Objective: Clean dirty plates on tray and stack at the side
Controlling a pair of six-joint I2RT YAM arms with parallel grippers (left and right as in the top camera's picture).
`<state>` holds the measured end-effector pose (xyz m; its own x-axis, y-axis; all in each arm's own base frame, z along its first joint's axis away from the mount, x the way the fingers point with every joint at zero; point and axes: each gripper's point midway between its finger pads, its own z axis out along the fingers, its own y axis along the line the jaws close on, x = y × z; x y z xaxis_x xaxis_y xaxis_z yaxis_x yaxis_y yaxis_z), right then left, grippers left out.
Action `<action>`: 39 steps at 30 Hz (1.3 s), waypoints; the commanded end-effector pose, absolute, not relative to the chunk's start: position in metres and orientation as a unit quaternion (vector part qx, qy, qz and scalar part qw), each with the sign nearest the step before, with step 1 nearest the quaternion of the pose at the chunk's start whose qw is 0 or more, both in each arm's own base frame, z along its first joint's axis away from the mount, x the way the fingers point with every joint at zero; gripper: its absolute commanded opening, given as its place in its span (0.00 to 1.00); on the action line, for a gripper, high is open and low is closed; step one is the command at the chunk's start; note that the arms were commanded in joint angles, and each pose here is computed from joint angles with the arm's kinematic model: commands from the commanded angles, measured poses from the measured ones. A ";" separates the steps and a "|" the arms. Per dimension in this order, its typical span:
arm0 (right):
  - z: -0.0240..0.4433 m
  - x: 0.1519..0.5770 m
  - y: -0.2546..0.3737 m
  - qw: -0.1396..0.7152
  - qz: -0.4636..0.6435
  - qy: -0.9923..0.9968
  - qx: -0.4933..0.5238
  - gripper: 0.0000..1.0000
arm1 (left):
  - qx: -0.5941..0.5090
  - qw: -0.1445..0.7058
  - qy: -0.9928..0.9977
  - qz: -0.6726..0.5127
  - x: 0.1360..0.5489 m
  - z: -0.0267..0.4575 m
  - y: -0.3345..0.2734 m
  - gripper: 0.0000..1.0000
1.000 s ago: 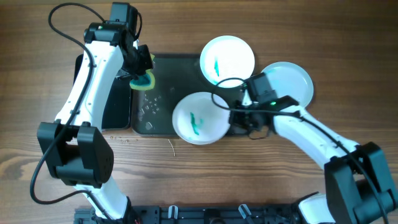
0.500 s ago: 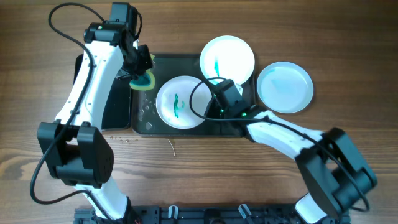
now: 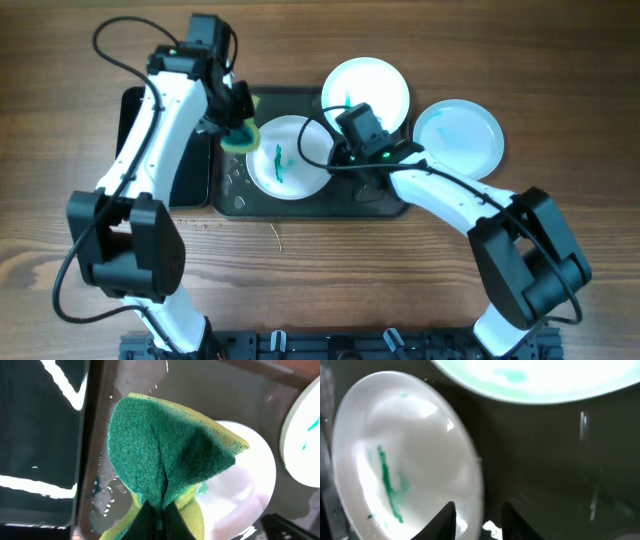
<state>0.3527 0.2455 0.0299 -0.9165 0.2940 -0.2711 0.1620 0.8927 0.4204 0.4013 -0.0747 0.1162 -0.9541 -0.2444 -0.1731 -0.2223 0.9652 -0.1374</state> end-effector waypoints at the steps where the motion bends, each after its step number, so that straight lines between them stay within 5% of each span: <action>1: 0.014 0.356 0.250 0.150 0.208 0.962 0.094 0.26 | -0.116 0.078 0.988 -0.071 0.393 0.101 -0.087 0.04; 26: 0.009 0.403 0.260 0.247 0.214 0.944 0.051 0.19 | -0.106 0.079 0.989 -0.072 0.391 0.094 -0.093 0.04; 32: -0.006 0.403 0.267 0.233 0.230 0.943 0.059 0.04 | -0.106 0.083 0.988 -0.073 0.393 0.094 -0.093 0.04; 39: -0.013 0.381 0.268 0.162 0.232 0.956 0.080 0.04 | -0.108 0.079 0.988 -0.072 0.391 0.090 -0.093 0.04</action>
